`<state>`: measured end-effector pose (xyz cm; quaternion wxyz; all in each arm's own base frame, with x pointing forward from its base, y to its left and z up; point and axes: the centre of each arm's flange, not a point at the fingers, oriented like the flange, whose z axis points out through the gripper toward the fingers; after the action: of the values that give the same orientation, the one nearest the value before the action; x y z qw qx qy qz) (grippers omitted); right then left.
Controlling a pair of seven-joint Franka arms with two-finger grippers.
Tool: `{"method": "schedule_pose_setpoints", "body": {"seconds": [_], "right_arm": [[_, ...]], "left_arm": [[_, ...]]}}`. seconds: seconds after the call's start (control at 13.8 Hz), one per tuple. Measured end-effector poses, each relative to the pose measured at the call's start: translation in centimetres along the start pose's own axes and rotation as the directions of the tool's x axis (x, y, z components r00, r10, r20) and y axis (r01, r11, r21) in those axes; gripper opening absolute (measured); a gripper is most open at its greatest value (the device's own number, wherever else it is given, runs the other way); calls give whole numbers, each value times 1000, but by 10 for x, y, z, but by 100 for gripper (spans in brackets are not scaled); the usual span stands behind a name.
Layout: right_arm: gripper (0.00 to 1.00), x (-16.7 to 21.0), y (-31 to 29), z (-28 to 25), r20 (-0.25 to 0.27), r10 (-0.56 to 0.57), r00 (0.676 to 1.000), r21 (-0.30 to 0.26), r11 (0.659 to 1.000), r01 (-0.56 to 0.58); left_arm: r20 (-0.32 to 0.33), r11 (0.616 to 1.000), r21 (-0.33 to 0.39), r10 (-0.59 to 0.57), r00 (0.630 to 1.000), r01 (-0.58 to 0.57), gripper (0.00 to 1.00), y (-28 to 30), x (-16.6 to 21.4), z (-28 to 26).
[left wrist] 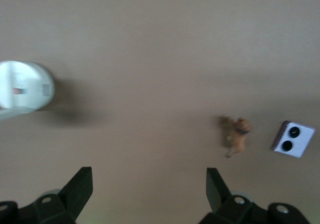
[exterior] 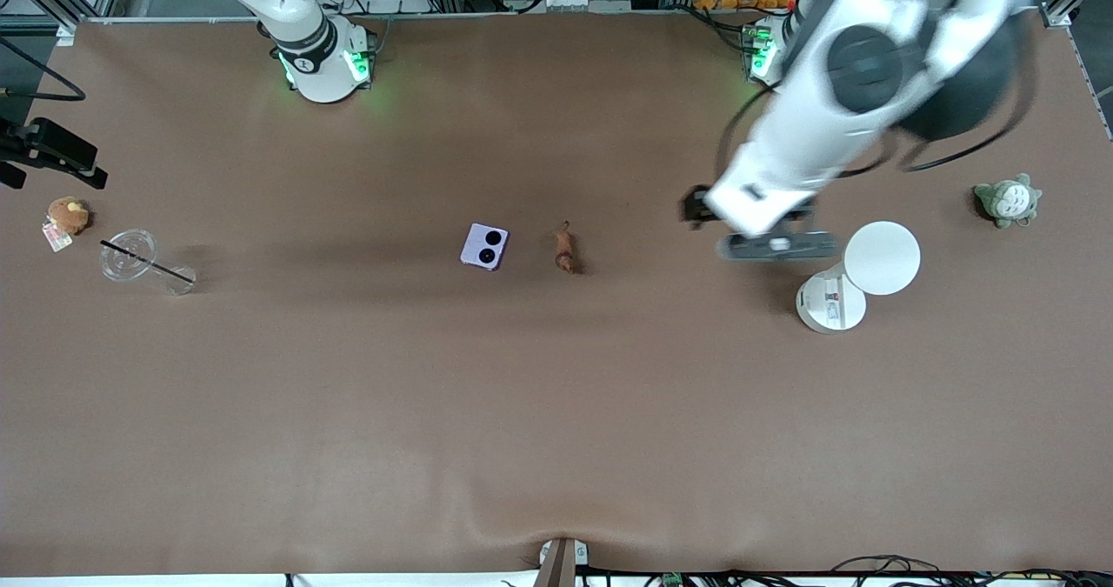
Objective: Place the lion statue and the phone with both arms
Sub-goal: 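Reach the left gripper to the brown lion statue and grasp it, then lift the lion with the left gripper while the right gripper reaches the phone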
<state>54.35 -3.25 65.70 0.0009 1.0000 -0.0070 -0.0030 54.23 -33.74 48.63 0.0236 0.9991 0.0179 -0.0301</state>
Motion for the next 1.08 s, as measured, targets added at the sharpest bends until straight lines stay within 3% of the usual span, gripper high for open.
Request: {"method": "schedule_pose_setpoints", "body": {"seconds": [0.22,0.58,1.01,1.08], "right_arm": [[100,0,1,0,0,1,1000,0,1000,-1],[100,0,3,0,1,6,1000,0,1000,-6],[100,13,-2,26,49,-2,999,0,1000,2],[100,15,-9,29,53,-14,998,4,1000,14]], "left_arm": [[-24,996,-48,-71,997,70,100,69,-12,58],[-33,995,-30,-98,995,97,100,152,-51,174],[28,997,9,-78,997,78,100,172,-71,276],[32,997,12,-78,996,78,96,172,-72,282]]}}
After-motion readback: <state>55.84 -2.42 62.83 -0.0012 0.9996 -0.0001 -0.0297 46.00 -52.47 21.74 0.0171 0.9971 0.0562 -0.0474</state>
